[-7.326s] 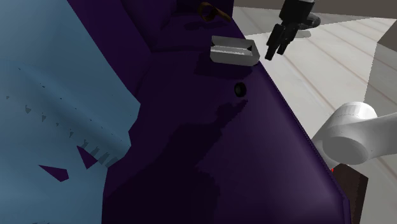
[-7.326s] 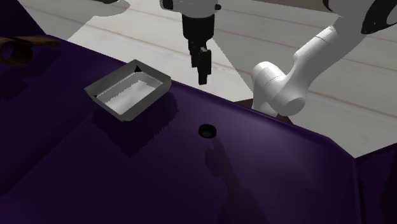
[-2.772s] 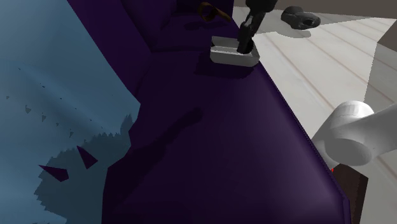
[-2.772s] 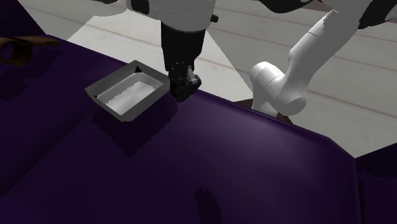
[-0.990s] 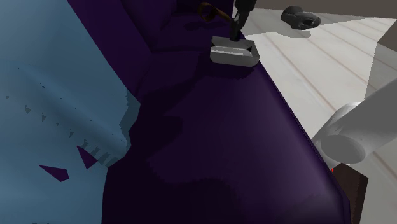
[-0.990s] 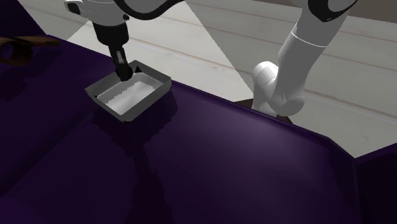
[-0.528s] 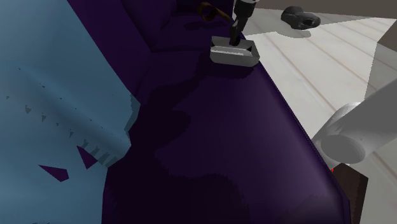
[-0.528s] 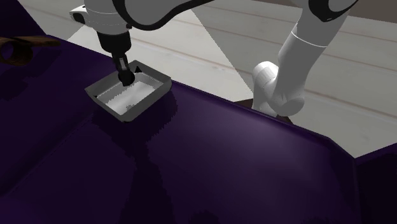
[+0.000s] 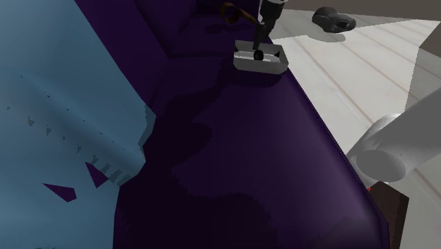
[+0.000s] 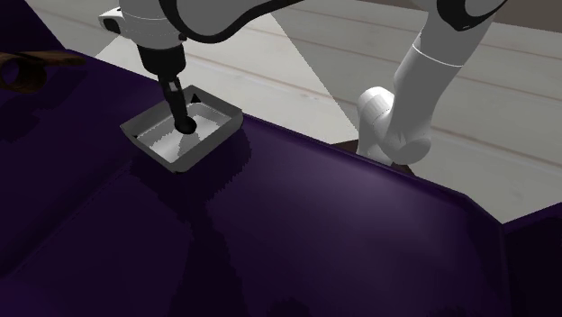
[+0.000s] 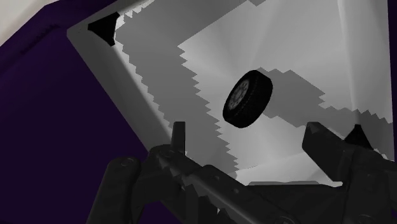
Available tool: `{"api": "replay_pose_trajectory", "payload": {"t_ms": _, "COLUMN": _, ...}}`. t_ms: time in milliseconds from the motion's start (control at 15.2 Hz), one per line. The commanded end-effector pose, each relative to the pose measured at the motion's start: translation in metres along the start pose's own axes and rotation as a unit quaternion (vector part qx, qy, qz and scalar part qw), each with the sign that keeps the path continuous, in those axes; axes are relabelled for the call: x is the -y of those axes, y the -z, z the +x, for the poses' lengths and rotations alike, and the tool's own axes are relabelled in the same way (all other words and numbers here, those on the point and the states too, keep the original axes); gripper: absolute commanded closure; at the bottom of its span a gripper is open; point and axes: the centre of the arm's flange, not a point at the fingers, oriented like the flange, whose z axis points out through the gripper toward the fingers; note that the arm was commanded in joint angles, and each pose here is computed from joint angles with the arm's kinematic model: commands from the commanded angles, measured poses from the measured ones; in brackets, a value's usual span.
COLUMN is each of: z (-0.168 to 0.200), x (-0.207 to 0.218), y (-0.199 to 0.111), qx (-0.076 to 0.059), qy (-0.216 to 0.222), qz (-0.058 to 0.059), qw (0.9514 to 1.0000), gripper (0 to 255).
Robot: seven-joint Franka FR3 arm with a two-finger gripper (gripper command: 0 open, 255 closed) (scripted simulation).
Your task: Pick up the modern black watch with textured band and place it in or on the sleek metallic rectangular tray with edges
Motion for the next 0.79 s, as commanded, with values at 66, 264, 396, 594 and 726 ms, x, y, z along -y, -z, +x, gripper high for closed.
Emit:
{"api": "replay_pose_trajectory", "payload": {"t_ms": 66, "z": 0.000, "x": 0.000, "y": 0.013, "qx": 0.000, "qy": 0.000, "qz": 0.000, "qw": 1.0000, "gripper": 0}}
{"api": "replay_pose_trajectory", "payload": {"t_ms": 264, "z": 0.000, "x": 0.000, "y": 0.050, "qx": 0.000, "qy": 0.000, "qz": 0.000, "qw": 1.0000, "gripper": 0}}
{"api": "replay_pose_trajectory", "payload": {"t_ms": 396, "z": 0.000, "x": 0.000, "y": 0.050, "qx": 0.000, "qy": 0.000, "qz": 0.000, "qw": 1.0000, "gripper": 0}}
{"api": "replay_pose_trajectory", "payload": {"t_ms": 594, "z": 0.000, "x": 0.000, "y": 0.050, "qx": 0.000, "qy": 0.000, "qz": 0.000, "qw": 1.0000, "gripper": 0}}
{"api": "replay_pose_trajectory", "payload": {"t_ms": 726, "z": 0.000, "x": 0.000, "y": 0.050, "qx": 0.000, "qy": 0.000, "qz": 0.000, "qw": 1.0000, "gripper": 0}}
